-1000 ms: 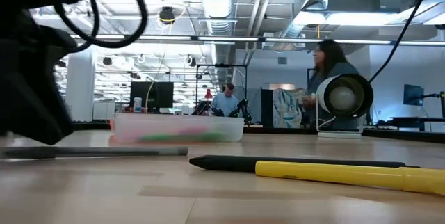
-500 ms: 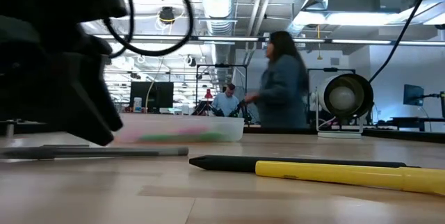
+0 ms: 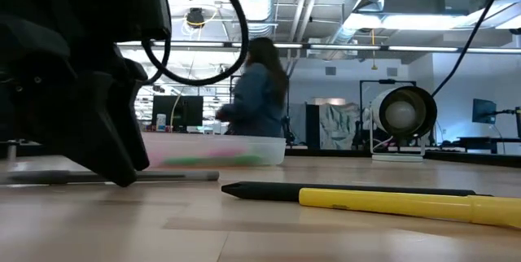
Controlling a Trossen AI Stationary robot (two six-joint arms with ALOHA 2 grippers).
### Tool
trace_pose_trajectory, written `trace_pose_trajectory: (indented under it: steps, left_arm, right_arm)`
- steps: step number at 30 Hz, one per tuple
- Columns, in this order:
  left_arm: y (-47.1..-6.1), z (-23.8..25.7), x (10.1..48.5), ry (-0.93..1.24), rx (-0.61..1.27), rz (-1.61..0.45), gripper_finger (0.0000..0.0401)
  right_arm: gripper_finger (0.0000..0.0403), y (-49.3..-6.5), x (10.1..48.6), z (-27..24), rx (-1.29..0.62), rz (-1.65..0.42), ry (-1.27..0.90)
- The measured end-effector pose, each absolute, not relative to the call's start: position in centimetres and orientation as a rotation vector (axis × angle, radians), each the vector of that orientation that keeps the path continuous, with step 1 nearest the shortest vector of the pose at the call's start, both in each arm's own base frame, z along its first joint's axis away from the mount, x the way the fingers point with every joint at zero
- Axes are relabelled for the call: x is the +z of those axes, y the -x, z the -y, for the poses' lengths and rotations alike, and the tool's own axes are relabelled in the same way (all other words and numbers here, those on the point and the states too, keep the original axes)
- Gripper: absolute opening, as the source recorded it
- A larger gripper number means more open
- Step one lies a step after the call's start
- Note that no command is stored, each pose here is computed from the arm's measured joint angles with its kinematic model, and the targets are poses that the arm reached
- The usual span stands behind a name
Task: Pick & place school supplies into a supply box
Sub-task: Put the gray pen into the supply box
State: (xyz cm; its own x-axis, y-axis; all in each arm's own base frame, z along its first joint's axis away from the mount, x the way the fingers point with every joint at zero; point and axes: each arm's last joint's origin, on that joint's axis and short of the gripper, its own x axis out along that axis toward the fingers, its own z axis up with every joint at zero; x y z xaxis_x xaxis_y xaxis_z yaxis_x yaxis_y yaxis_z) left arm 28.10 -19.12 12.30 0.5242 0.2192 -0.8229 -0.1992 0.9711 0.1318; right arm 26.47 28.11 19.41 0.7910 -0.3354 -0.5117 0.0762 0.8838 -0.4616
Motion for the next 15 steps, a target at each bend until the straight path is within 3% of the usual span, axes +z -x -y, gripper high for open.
trace_pose_trajectory:
  steps: [8,15]
  left_arm:
    - [-27.78,18.92,12.21,0.001,0.286,-1.017,0.0177]
    - [-27.99,18.77,12.27,0.058,0.247,-1.064,0.0107]
  right_arm:
    - [0.0102,-26.52,19.4,-28.06,-0.231,-0.624,0.438]
    - [0.0102,-26.52,19.4,-28.06,-0.231,-0.623,0.438]
